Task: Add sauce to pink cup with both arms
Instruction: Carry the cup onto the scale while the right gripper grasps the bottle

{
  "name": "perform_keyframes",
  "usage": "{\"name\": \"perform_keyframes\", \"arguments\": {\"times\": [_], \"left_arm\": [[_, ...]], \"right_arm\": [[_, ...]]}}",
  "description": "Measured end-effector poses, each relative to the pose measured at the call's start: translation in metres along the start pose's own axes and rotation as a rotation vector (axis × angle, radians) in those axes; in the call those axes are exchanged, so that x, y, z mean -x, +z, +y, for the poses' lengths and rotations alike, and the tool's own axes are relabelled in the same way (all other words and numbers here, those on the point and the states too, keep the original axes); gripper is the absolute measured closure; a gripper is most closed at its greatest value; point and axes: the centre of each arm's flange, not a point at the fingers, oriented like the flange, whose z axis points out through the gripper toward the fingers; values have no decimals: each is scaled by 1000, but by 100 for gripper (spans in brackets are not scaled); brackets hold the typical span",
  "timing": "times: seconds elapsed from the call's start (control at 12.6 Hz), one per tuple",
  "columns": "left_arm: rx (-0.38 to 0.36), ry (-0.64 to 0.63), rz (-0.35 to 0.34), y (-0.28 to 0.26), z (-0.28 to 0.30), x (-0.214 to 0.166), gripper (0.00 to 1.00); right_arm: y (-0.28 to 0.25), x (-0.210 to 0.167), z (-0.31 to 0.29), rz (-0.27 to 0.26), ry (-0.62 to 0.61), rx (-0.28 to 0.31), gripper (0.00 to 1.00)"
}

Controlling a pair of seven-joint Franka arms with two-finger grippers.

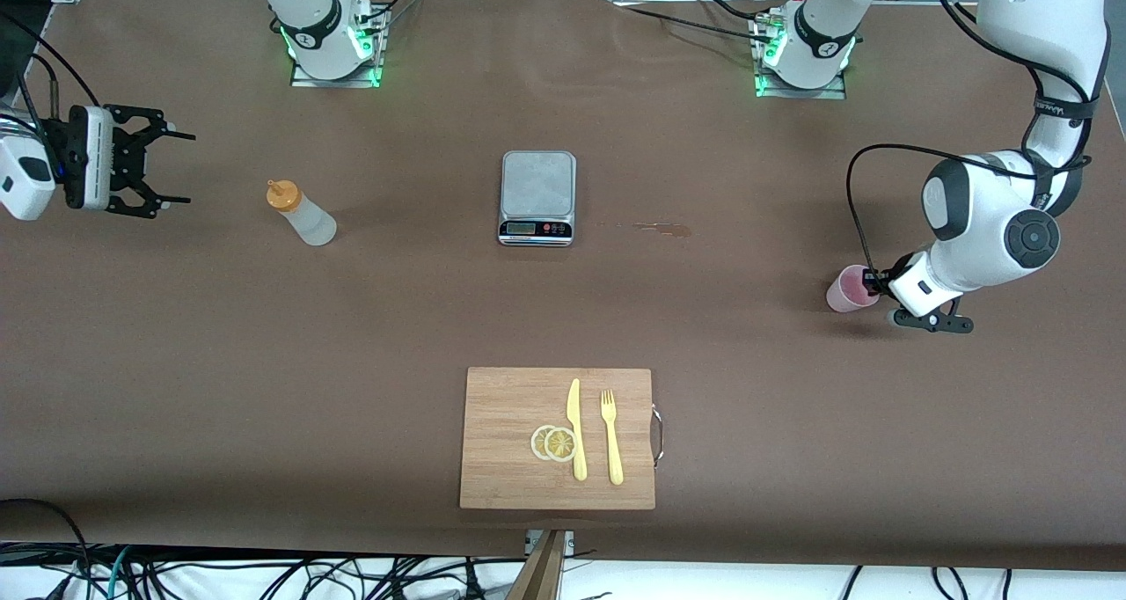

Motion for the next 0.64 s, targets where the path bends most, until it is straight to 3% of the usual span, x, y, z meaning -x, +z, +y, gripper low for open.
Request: {"name": "perform_keyframes", "arguments": {"times": [0.24,0.48,0.64], "left_arm": [[0,37,12,-19,22,-13,96],[19,94,-18,-69,94,-25,96],[12,69,-17,-97,169,-19,96]], "right_arm": [[37,41,15,46,-101,-57,0],[80,82,34,192,-299,-3,0],[106,104,44,292,-396,31,0]]}}
